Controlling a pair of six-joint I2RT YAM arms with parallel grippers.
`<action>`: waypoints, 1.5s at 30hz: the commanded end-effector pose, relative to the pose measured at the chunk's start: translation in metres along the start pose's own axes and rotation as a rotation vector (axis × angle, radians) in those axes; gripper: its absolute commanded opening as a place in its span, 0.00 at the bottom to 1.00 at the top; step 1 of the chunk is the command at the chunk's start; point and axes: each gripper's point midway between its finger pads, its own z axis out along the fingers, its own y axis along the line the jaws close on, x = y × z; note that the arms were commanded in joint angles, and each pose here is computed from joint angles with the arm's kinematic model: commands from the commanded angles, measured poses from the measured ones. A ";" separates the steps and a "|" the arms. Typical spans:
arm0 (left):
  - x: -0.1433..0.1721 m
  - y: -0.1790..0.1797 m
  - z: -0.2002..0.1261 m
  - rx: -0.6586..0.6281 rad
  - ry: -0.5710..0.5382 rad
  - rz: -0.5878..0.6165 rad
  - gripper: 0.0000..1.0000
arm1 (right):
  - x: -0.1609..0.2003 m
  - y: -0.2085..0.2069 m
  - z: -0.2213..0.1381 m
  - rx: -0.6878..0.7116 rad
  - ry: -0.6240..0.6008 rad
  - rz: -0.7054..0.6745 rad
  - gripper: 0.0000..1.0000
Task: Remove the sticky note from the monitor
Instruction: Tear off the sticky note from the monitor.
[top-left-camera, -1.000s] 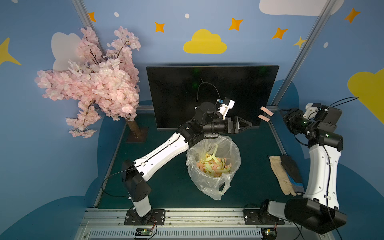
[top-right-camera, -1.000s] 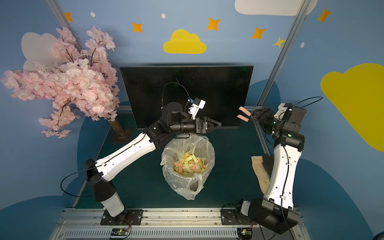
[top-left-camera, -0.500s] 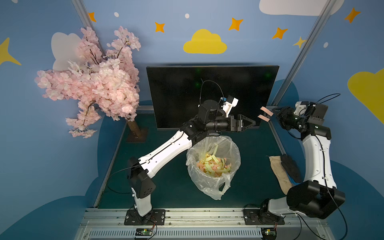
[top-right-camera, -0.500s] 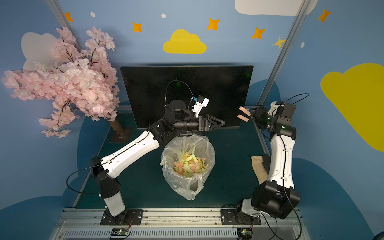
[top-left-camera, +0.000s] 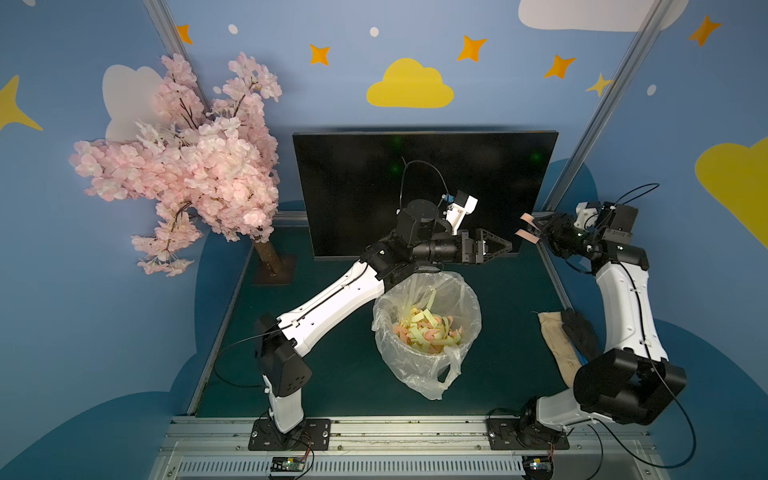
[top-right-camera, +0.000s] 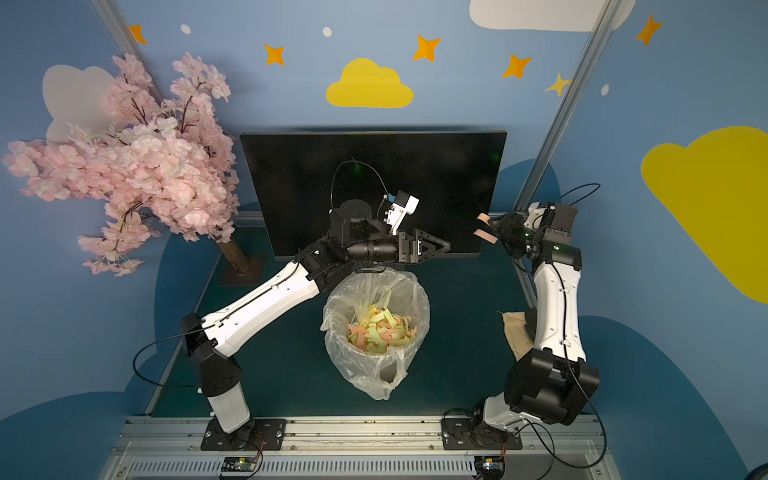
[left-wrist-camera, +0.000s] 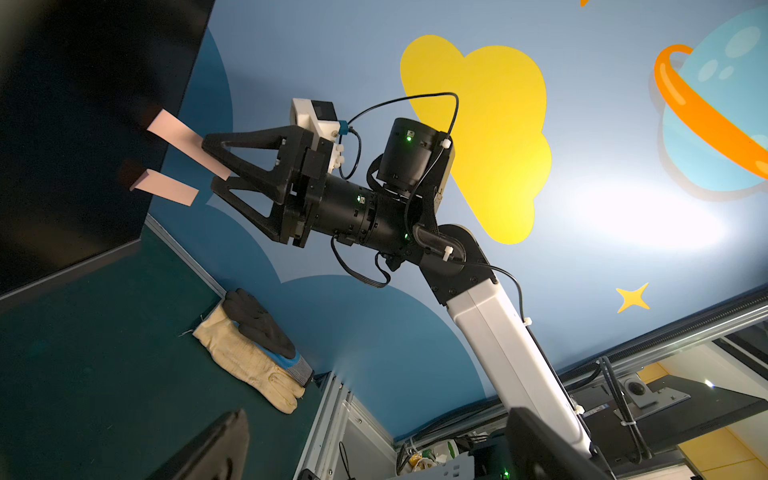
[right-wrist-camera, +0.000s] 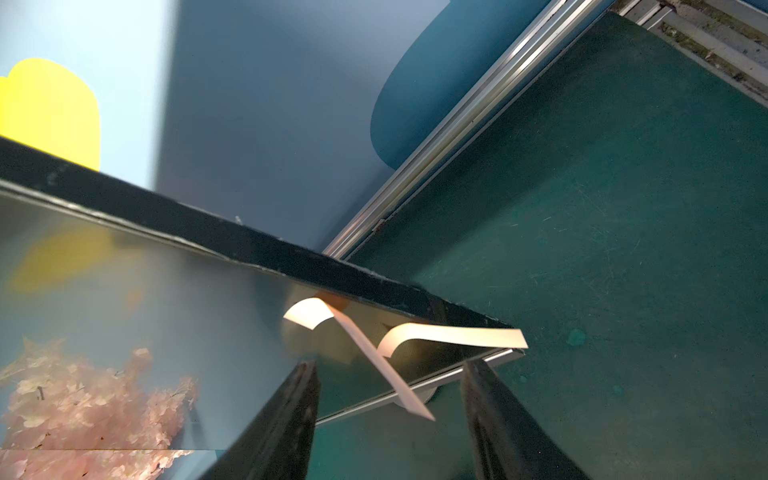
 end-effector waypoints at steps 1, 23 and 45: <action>-0.004 -0.007 0.001 0.024 -0.003 0.021 1.00 | -0.013 0.009 -0.003 -0.013 -0.034 -0.041 0.59; -0.001 -0.009 -0.005 0.017 -0.004 0.026 1.00 | 0.000 0.019 -0.021 -0.030 -0.018 -0.054 0.00; 0.033 0.001 -0.119 -0.202 -0.107 -0.008 1.00 | 0.150 0.110 -0.105 -0.153 0.166 -0.262 0.00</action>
